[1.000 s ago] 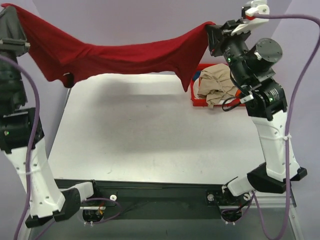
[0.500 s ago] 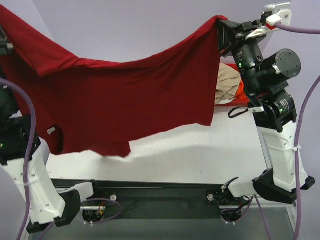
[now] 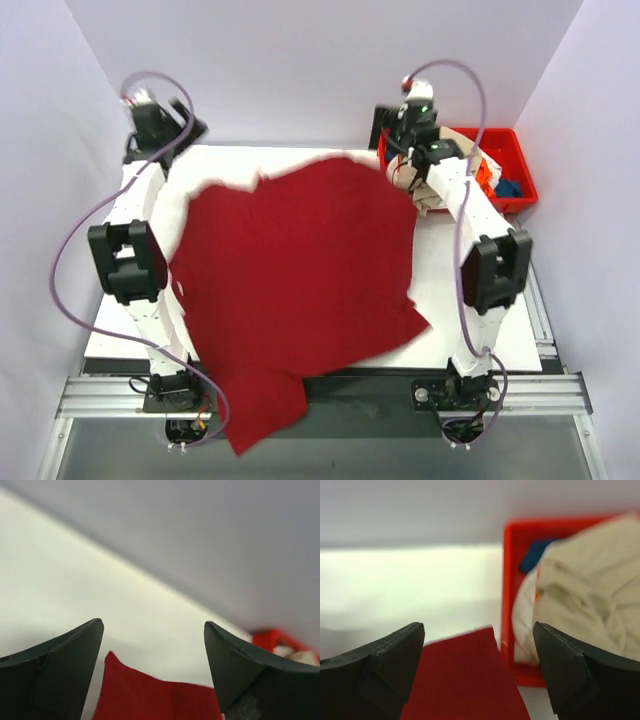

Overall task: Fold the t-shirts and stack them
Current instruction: Flatten out the tshirt

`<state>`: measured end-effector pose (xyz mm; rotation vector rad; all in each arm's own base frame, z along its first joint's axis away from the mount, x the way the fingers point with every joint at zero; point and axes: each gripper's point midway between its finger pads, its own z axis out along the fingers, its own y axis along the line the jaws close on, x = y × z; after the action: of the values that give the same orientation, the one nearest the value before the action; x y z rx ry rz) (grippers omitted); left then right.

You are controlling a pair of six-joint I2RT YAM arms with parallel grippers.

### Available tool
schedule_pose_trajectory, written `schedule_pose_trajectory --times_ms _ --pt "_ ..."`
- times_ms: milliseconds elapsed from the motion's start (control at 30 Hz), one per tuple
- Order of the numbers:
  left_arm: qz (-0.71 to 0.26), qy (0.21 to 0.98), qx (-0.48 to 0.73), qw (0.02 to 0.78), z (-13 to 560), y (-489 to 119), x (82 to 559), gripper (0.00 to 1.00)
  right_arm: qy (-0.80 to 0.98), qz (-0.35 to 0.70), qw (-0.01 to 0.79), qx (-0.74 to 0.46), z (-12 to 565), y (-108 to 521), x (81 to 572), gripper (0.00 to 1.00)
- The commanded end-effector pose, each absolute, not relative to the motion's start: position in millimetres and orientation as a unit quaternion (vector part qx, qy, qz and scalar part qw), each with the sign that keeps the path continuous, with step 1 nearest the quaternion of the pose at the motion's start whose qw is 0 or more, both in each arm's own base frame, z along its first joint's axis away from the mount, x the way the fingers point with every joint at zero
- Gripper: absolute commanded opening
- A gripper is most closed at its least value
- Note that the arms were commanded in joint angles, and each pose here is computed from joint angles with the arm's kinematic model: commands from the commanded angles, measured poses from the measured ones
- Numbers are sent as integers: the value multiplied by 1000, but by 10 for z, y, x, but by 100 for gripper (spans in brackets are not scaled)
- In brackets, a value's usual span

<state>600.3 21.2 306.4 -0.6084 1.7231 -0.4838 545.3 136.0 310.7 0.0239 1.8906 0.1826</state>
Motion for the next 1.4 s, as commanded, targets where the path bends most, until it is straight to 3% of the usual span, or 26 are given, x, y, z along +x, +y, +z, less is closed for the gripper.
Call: schedule_pose_trajectory --times_ms 0,200,400,567,800,1067,1367 --pt "-220 751 -218 583 3241 -43 5865 97 847 74 525 33 2690 1232 5440 100" --pt "-195 808 -219 511 2839 -158 5454 97 869 99 484 -11 2439 1368 5176 100" --pt "-167 870 -217 410 2186 -351 4709 97 889 132 436 -42 2266 1654 4633 100" --pt "-178 907 -203 324 1550 -787 4066 97 919 160 358 -39 1778 1856 4084 100" --pt "-206 931 -191 233 1002 -1192 3536 97 950 179 256 -19 1125 1917 3455 100" --pt "-205 944 -192 173 514 -1246 3424 97 971 163 176 -4 557 1859 3184 98" --pt "-183 952 -183 161 176 -1222 3798 97 980 147 130 25 159 1803 3371 96"
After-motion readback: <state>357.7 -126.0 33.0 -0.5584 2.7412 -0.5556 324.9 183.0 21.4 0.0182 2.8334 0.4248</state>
